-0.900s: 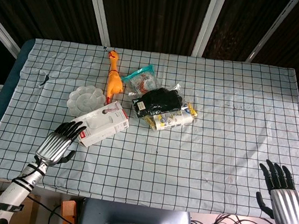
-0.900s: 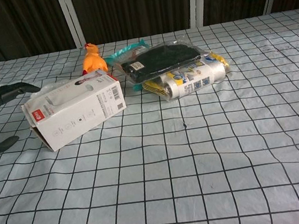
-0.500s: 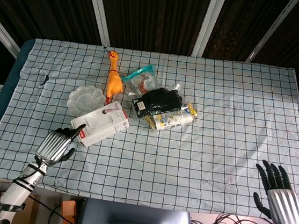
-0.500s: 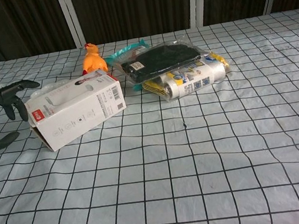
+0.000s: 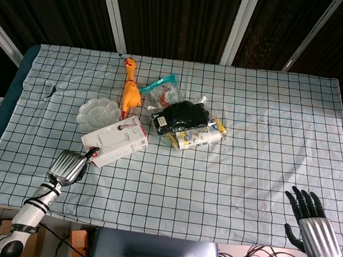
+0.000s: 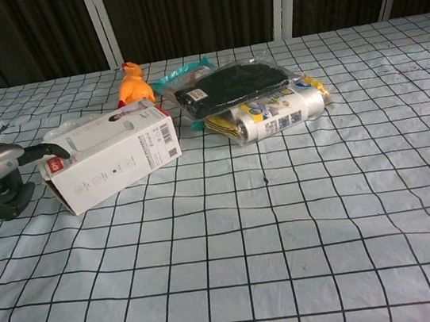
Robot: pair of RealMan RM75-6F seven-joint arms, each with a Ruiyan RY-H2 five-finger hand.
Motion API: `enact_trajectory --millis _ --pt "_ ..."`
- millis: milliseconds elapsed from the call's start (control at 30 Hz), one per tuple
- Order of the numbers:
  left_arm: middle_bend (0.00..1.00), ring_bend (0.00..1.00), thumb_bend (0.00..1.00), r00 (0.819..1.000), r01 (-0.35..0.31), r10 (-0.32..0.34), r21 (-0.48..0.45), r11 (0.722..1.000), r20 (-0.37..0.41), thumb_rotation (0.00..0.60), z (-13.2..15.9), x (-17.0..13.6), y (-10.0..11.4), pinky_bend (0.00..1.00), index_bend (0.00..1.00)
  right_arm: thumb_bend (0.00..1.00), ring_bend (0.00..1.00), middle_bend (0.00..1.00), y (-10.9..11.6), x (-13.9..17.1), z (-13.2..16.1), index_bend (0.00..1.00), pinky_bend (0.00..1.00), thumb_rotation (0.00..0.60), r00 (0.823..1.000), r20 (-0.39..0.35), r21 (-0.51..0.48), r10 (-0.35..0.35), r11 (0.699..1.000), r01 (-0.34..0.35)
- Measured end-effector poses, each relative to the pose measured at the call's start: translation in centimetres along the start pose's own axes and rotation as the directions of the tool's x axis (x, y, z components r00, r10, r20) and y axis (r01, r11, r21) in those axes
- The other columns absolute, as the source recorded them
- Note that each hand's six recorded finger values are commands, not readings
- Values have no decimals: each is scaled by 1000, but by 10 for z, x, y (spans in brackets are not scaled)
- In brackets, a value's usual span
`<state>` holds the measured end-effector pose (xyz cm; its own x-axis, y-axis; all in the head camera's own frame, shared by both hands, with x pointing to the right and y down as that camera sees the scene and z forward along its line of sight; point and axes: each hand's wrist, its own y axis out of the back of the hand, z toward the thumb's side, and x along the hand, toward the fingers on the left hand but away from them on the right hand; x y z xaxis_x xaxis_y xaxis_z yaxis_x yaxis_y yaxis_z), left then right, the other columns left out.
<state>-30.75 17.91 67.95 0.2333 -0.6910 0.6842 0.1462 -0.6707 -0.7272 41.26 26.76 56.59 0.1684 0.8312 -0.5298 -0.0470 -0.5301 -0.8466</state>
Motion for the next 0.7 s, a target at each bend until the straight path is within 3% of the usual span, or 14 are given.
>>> enact_trajectory --millis 400,533,600,667,700 --pt "1000 1000 724 1000 -20 20 -11 1000 11 600 5 -1 8 1000 147 368 0 0 -5 0 3 0 0 600 1000 -5 8 30 1000 -30" --pt "993 997 655 999 -48 48 -15 999 18 600 6 -4 13 997 27 368 0 0 -5 0 3 0 0 600 1000 -3 9 31 999 -31" --pt "802 845 572 997 -72 73 -22 997 24 600 6 -8 18 854 0 368 0 0 -5 1 3 0 0 600 999 -4 8 32 999 -32" --pt "292 332 494 994 -105 107 -38 994 38 600 6 -16 24 404 0 368 0 0 -4 2 2 0 0 600 999 -5 5 33 999 -33" --pt "155 178 476 991 -122 124 -46 991 44 600 5 -20 27 263 0 368 0 0 -4 2 2 0 0 600 999 -6 6 33 999 -33"
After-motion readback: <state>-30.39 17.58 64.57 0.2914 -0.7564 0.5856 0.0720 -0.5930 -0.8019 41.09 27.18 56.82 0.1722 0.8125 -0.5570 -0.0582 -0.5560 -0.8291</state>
